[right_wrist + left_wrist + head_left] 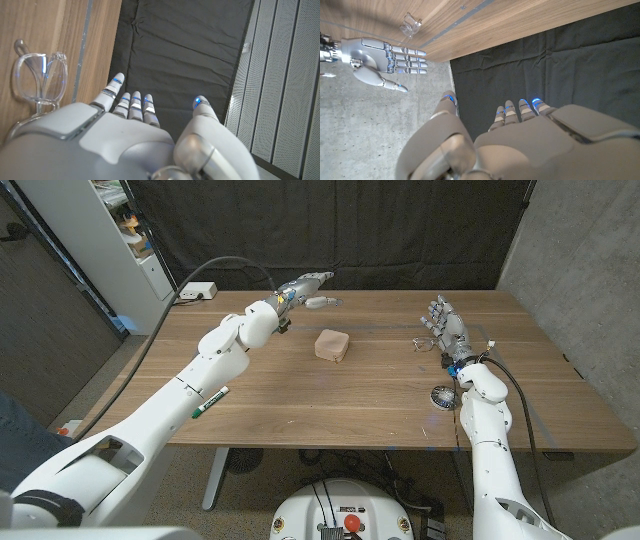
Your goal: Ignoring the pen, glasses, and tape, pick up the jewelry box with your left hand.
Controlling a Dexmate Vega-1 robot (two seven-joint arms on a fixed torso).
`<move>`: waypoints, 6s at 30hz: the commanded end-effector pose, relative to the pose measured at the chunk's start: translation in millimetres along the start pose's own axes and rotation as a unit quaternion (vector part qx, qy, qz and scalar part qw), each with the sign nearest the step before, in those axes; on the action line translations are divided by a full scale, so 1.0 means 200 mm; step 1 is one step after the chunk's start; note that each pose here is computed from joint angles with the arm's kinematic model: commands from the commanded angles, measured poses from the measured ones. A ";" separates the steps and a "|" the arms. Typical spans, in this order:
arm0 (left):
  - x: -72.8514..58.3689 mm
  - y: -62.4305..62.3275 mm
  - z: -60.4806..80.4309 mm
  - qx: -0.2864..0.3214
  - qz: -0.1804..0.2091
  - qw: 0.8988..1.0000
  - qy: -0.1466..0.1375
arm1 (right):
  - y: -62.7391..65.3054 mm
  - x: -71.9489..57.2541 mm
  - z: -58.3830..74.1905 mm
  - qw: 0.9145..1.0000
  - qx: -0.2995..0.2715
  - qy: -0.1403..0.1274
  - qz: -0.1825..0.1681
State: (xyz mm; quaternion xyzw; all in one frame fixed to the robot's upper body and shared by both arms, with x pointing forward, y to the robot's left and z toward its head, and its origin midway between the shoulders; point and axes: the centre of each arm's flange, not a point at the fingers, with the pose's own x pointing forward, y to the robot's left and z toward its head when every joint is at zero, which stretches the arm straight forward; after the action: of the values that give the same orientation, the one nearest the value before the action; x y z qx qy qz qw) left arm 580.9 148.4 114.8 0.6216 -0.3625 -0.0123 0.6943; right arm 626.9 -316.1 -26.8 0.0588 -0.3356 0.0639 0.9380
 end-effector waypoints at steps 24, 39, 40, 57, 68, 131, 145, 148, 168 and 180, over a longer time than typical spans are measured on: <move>0.06 -0.08 0.08 0.102 -0.019 0.994 0.031 | -0.02 -0.01 -0.02 1.000 0.002 0.007 -0.004; 0.07 -0.11 0.09 0.086 -0.035 0.995 0.043 | -0.02 -0.01 -0.02 1.000 0.000 0.006 0.000; 0.08 -0.11 0.09 0.085 -0.036 0.995 0.045 | -0.02 -0.01 -0.02 1.000 0.000 0.006 0.000; 0.12 -0.16 0.14 0.101 -0.072 0.990 0.068 | -0.04 -0.02 -0.04 1.000 0.003 0.010 -0.004; 0.14 -0.18 0.19 0.135 -0.091 0.984 0.077 | -0.04 -0.02 -0.04 1.000 0.004 0.009 -0.005; 0.21 -0.37 0.20 0.151 -0.145 0.972 0.101 | -0.03 0.04 -0.09 1.000 0.003 0.018 0.002; 0.20 -0.40 0.21 0.149 -0.148 0.972 0.105 | -0.04 0.04 -0.10 1.000 0.005 0.021 0.003; 0.20 -0.41 0.21 0.149 -0.150 0.971 0.107 | -0.03 0.04 -0.10 1.000 0.004 0.021 0.004; 0.21 -0.46 0.19 0.143 -0.169 0.969 0.114 | -0.03 0.06 -0.12 1.000 0.004 0.027 0.007; 0.25 -0.49 0.20 0.143 -0.177 0.968 0.107 | -0.04 0.06 -0.14 0.999 0.006 0.032 0.004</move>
State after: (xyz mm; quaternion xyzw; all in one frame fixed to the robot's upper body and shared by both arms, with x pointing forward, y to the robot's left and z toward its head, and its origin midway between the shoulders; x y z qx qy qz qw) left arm 634.5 73.7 53.4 0.7647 -0.1692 -0.0084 0.6217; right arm 652.5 -316.9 -38.7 0.0605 -0.3091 0.0726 0.9463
